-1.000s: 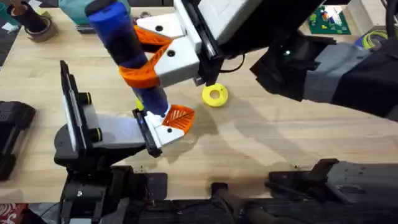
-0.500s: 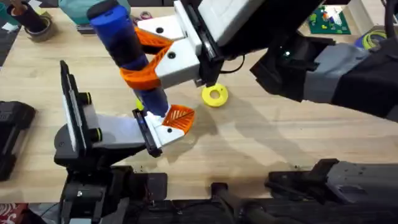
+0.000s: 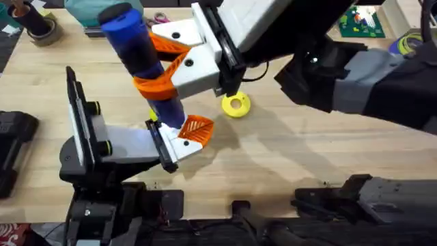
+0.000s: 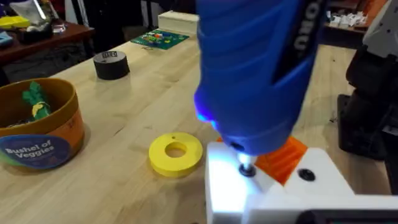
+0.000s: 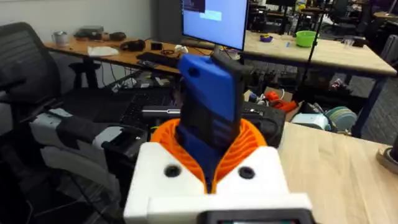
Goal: Pick up the gripper from the table and insert it into the empty holder that is missing its gripper. Then pick up a screw, insert it into the mounting hole, and use the screwdriver to tighten it. Finally, clean up the table by picking up the vegetable and placing it into the bucket.
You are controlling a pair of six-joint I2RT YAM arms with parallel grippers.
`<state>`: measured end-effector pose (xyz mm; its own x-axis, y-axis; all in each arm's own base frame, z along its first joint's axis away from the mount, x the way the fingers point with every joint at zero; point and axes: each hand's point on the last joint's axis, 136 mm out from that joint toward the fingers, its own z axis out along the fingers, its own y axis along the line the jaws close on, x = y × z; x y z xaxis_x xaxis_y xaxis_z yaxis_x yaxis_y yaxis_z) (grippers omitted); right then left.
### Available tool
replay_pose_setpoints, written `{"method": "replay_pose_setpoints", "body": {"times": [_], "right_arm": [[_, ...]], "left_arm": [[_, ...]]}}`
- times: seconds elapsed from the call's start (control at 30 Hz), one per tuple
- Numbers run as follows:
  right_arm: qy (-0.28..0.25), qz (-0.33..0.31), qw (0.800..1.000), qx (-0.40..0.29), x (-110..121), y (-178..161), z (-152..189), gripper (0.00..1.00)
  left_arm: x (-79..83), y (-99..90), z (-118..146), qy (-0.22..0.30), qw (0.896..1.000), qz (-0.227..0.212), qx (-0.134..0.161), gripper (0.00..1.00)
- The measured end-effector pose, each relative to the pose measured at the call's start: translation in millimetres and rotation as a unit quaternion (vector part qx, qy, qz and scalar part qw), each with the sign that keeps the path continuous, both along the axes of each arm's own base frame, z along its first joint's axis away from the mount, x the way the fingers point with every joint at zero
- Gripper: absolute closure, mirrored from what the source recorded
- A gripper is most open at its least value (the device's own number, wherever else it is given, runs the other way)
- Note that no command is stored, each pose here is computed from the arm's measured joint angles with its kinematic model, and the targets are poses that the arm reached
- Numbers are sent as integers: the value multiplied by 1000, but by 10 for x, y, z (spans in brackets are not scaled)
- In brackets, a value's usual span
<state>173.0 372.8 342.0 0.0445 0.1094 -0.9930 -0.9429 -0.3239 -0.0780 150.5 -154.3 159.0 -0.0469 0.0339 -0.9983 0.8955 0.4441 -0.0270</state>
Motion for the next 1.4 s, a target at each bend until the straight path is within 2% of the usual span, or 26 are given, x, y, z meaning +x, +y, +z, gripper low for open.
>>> {"method": "replay_pose_setpoints", "body": {"times": [0.73, 0.87, 1.03, 1.23, 1.4], "right_arm": [[-11, 3, 1000, 14, -25, -19, 19, 978], [2, 1, 1000, 22, 15, -24, 52, 979], [2, -16, 999, 39, 192, -97, 390, 979], [-4, -39, 998, 39, 409, -173, 1091, 979], [-36, -38, 997, 49, 358, -225, 1371, 979]], "left_arm": [[9, 5, 3, 1, 1000, 3, -1, 996], [4, 5, 9, -1, 1000, 2, -1, 996], [3, 3, 9, -1, 1000, 2, -1, 996], [-1, 2, 9, -1, 1000, 1, -1, 996], [0, 2, 9, -2, 1000, 1, 0, 996]]}}
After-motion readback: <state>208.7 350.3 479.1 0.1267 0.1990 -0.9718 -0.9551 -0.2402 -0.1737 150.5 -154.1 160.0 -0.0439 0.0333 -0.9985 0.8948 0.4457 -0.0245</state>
